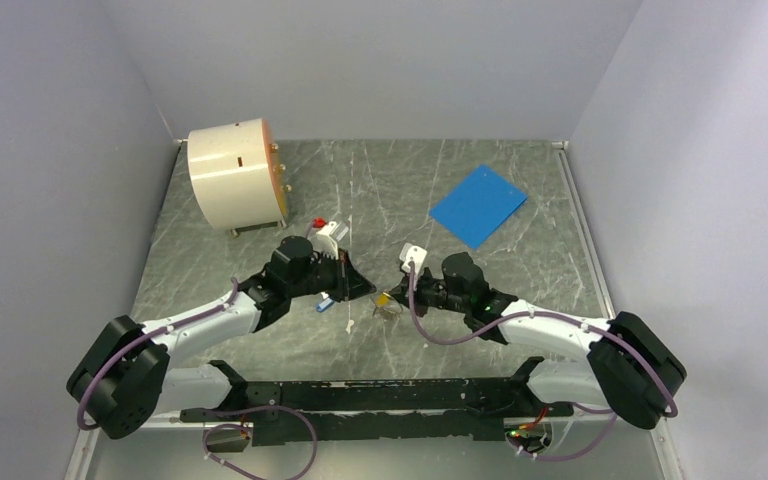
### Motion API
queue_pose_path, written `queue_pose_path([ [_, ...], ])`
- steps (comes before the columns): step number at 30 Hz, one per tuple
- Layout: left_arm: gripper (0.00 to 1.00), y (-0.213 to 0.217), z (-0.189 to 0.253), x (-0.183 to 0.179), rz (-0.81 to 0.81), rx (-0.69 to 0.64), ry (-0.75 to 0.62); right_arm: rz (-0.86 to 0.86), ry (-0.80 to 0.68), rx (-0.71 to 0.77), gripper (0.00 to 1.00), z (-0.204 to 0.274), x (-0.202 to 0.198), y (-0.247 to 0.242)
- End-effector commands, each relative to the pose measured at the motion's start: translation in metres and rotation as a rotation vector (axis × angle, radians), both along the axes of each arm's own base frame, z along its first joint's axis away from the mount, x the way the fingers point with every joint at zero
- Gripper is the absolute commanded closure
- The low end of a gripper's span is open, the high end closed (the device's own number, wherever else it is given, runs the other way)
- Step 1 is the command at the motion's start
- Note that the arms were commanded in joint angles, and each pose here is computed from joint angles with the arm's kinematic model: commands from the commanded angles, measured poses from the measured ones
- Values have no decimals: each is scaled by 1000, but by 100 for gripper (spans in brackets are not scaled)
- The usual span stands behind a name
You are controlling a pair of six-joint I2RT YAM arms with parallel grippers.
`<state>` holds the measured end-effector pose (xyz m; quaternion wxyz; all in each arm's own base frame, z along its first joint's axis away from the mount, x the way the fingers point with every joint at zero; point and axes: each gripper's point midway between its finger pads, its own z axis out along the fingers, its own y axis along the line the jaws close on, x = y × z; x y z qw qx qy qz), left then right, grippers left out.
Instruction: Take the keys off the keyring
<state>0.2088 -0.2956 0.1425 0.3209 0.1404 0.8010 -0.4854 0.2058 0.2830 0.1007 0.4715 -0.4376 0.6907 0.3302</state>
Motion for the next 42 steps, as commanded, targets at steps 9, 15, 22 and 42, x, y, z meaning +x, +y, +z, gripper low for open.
queue_pose_path([
  [9,97,8,4,-10,-60,80,-24,2,-102,-132,98,31,29,3],
  [15,97,8,7,-7,-49,74,-39,86,-124,-183,98,41,24,16],
  [22,97,18,25,0,22,47,-116,58,-87,-156,98,26,19,16],
  [42,83,23,19,8,76,95,-79,73,-10,-78,100,13,2,23],
])
